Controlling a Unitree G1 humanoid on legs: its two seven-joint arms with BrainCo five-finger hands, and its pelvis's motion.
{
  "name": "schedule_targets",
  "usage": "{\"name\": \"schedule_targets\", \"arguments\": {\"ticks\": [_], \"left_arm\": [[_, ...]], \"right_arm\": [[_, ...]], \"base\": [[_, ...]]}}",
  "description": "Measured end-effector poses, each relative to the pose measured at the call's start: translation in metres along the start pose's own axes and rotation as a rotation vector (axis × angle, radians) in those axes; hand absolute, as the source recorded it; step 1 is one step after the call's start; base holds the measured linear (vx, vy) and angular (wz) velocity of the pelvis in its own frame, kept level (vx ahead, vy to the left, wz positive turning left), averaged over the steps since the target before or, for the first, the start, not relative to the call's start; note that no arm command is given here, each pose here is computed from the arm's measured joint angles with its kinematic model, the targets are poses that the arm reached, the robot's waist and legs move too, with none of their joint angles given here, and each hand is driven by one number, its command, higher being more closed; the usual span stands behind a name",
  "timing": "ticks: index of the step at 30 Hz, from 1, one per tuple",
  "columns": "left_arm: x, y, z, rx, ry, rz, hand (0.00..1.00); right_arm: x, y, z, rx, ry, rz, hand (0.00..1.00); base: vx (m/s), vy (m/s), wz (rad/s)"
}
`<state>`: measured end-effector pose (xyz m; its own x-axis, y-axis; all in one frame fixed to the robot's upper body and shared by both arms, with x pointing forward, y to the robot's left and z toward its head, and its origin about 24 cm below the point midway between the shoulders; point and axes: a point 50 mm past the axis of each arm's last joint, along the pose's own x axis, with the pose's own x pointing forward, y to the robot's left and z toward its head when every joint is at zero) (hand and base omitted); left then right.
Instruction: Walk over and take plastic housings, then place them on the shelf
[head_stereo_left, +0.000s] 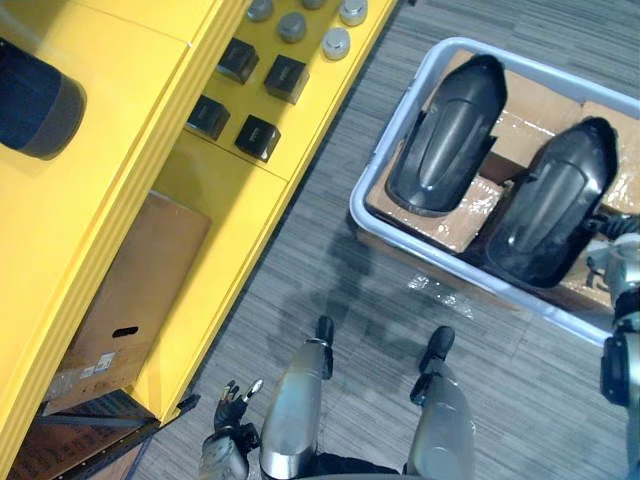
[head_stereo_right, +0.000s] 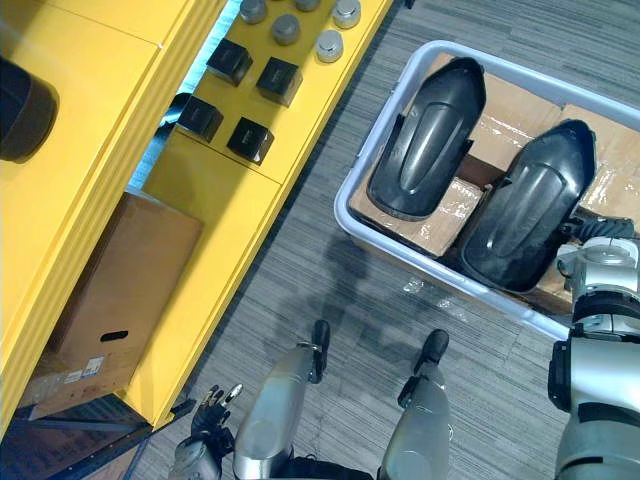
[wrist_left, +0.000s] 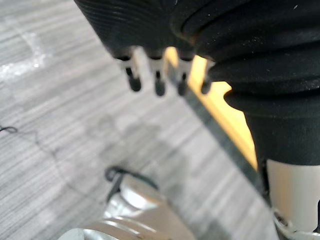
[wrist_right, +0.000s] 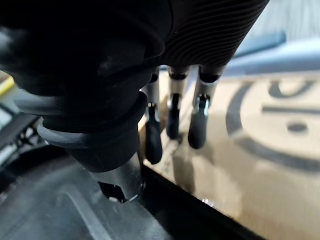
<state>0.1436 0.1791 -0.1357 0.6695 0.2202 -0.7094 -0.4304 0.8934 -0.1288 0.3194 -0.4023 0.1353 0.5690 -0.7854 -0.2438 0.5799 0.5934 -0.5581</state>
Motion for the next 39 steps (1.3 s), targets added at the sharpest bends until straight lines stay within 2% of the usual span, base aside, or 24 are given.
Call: {"name": "schedule_targets", "arguments": {"ticks": [6,12,15,18,21,23,26,30,33,37,38,39], "left_arm": [[-0.001,-0.001,-0.001,0.016,-0.003,-0.017,0.00],[-0.006,0.002,0.002,0.013,-0.052,0.000,0.00],[-0.010,0.003,0.011,0.072,-0.125,0.063,0.00],[-0.014,0.003,0.049,0.195,-0.314,0.216,0.00],[-0.019,0.017,0.088,0.317,-0.472,0.411,0.00],[-0.021,0.025,0.108,0.390,-0.542,0.487,0.00],[-0.028,0.023,0.138,0.461,-0.675,0.504,0.00],[-0.040,0.001,0.163,0.423,-0.820,0.411,0.00],[-0.048,-0.026,0.184,0.387,-0.914,0.255,0.00],[-0.050,-0.067,0.195,0.321,-0.896,-0.055,0.00],[-0.051,-0.089,0.197,0.303,-0.856,-0.222,0.00],[-0.051,-0.093,0.197,0.297,-0.844,-0.253,0.00]], "right_arm": [[-0.004,0.018,-0.016,-0.080,0.054,-0.053,1.00],[-0.010,0.027,-0.005,-0.117,-0.127,-0.172,1.00],[-0.019,0.027,0.005,-0.134,-0.285,-0.231,1.00],[-0.037,0.053,-0.001,-0.136,-0.388,-0.212,1.00],[-0.053,0.080,-0.025,-0.136,-0.399,-0.159,1.00],[-0.060,0.089,-0.041,-0.138,-0.385,-0.142,1.00],[-0.067,0.096,-0.065,-0.174,-0.364,-0.123,1.00],[-0.078,0.105,-0.067,-0.190,-0.405,-0.096,1.00],[-0.082,0.108,-0.062,-0.164,-0.429,-0.092,1.00],[-0.092,0.117,-0.050,-0.143,-0.482,-0.093,1.00],[-0.101,0.121,-0.034,-0.104,-0.550,-0.083,1.00],[-0.103,0.122,-0.031,-0.098,-0.564,-0.083,1.00]], "base": [[0.01,0.002,0.02],[0.02,0.014,-0.05],[0.07,0.003,-0.12],[0.08,-0.016,-0.18],[0.11,-0.034,-0.29],[0.12,-0.014,-0.23],[0.09,-0.008,-0.15],[0.07,0.003,-0.07],[0.00,0.000,0.00],[-0.04,0.018,-0.15],[-0.09,0.017,-0.17],[-0.12,0.020,-0.17]]}}
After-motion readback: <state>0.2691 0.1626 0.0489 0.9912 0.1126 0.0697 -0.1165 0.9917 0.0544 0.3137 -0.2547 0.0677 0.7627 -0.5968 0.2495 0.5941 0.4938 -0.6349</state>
